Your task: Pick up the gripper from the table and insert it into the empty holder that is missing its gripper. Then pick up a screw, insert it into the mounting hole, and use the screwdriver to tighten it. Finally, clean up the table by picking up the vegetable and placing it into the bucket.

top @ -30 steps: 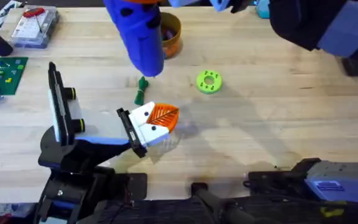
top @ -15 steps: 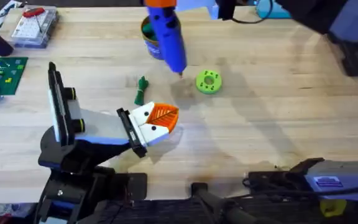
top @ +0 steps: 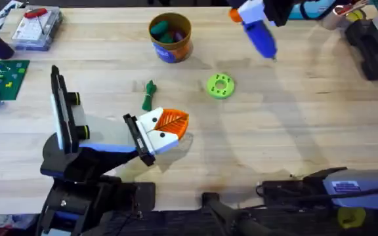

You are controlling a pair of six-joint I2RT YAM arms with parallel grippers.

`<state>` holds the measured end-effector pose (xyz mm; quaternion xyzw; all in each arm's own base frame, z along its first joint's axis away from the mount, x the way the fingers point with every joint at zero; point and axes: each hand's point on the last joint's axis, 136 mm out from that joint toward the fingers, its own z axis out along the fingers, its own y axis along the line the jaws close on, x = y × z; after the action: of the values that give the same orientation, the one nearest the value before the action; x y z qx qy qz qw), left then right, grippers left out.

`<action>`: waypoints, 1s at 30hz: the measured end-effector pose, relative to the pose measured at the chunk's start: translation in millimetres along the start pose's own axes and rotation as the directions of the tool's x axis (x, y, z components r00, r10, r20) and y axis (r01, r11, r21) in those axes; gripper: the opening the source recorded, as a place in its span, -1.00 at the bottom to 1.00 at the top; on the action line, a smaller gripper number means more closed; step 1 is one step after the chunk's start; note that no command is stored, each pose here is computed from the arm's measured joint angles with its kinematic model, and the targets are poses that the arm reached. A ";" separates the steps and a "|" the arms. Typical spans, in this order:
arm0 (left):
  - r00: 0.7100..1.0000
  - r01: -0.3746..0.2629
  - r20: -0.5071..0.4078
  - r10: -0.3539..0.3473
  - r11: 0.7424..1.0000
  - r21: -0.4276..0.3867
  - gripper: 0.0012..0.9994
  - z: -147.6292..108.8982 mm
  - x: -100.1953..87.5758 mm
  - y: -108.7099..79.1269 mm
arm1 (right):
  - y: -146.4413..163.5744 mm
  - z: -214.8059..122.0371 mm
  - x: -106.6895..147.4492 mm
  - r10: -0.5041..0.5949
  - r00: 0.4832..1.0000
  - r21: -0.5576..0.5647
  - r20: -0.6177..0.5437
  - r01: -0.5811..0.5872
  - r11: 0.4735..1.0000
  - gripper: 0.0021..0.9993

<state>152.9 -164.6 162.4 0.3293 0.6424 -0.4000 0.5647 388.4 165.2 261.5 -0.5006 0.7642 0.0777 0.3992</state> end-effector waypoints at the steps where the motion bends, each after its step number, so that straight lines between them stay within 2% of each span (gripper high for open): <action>1: 1.000 0.000 0.000 0.000 1.000 0.000 -0.98 0.0 0.0 0.0 | -6.5 0.2 6.3 -0.020 0.999 0.038 -0.039 0.022 0.999 -0.90; 5: 1.000 0.000 0.000 0.000 1.000 0.000 -0.98 0.0 0.0 0.0 | -21.5 -0.7 43.2 -0.045 0.970 0.124 -0.237 0.076 0.989 -0.90; 10: 1.000 0.000 0.000 0.000 1.000 0.000 -0.98 0.0 0.0 0.0 | -20.6 7.0 91.2 -0.025 0.904 0.094 -0.427 0.072 0.993 -0.90; 15: 1.000 0.000 0.000 0.000 1.000 0.000 -0.98 0.0 0.0 0.0 | -26.0 14.5 117.3 -0.053 0.864 0.056 -0.500 0.094 0.994 -0.90; 21: 1.000 0.000 0.000 0.000 1.000 0.000 -0.99 0.0 0.0 0.0 | -27.9 32.2 174.8 -0.096 0.788 -0.065 -0.608 0.071 0.995 -0.91; 25: 1.000 0.000 0.000 0.000 1.000 0.000 -0.99 0.0 0.0 0.0 | -24.3 52.0 211.0 -0.184 0.740 -0.183 -0.647 0.083 0.979 -0.91; 30: 1.000 0.000 0.000 0.000 1.000 0.000 -0.99 0.0 0.0 0.0 | -17.0 70.8 233.0 -0.308 0.701 -0.306 -0.643 0.134 0.943 -0.91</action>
<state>152.9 -164.5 162.4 0.3293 0.6424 -0.3999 0.5648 398.2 29.8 58.6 -0.6261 0.7759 -0.0700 0.0345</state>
